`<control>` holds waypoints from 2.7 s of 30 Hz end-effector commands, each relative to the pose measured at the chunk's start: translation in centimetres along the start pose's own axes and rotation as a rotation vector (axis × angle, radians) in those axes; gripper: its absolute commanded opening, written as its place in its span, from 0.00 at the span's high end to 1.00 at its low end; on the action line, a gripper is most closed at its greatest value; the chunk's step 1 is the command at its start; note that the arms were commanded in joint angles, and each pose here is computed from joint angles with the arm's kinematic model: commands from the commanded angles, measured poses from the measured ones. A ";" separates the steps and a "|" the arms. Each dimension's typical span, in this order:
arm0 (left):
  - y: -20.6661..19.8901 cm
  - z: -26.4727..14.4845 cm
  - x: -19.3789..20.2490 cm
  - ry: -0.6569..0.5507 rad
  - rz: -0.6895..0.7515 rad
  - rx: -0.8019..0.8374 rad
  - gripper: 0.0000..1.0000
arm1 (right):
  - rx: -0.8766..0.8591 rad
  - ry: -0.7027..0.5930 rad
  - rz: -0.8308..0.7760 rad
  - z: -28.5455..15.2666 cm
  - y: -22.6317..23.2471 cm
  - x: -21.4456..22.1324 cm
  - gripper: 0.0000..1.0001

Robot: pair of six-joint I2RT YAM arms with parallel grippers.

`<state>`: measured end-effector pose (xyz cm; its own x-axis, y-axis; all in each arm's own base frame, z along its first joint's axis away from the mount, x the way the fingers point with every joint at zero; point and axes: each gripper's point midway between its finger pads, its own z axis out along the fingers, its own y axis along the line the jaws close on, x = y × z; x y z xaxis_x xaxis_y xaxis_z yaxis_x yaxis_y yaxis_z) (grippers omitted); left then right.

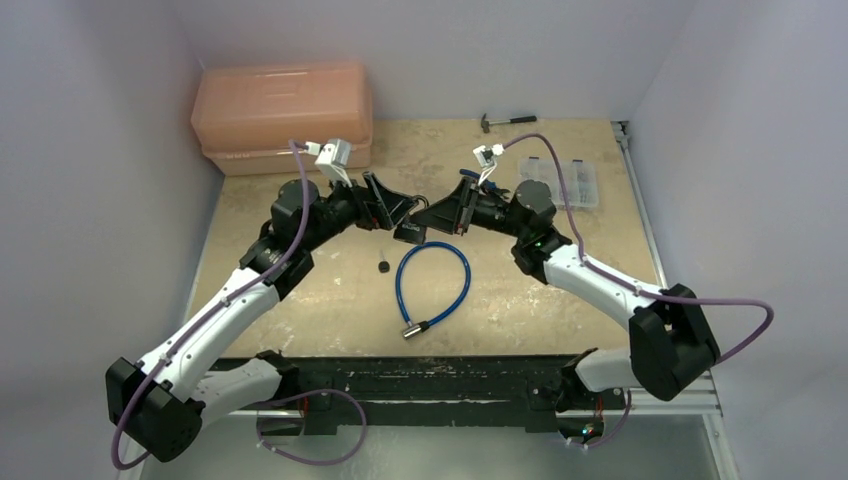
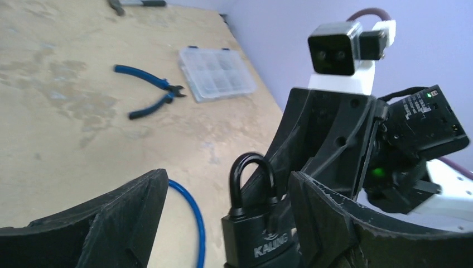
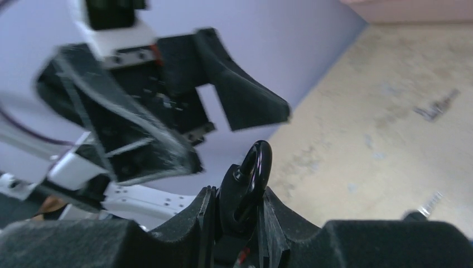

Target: Unlock with the key

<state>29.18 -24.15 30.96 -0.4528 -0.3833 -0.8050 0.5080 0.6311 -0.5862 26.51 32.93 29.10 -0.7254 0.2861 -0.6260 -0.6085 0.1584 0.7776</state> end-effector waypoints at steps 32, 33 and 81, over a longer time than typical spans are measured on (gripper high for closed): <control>-12.9 -7.4 -1.6 0.173 -0.083 0.558 0.31 | -0.539 -0.227 -0.194 -5.3 16.0 -5.4 1.00; -12.8 -7.3 -1.5 0.174 -0.086 0.558 0.33 | -0.538 -0.231 -0.189 -5.3 15.9 -5.5 1.00; 17.9 10.5 6.0 0.353 0.006 -0.869 1.00 | 1.028 -0.332 -0.039 -14.4 -9.9 -3.7 0.05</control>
<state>39.82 -22.54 12.16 -0.7904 -0.2070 -0.5766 -0.0957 0.9714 -0.2175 30.28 18.04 21.93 -0.5296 0.4881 -0.6937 0.0051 0.8197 0.5728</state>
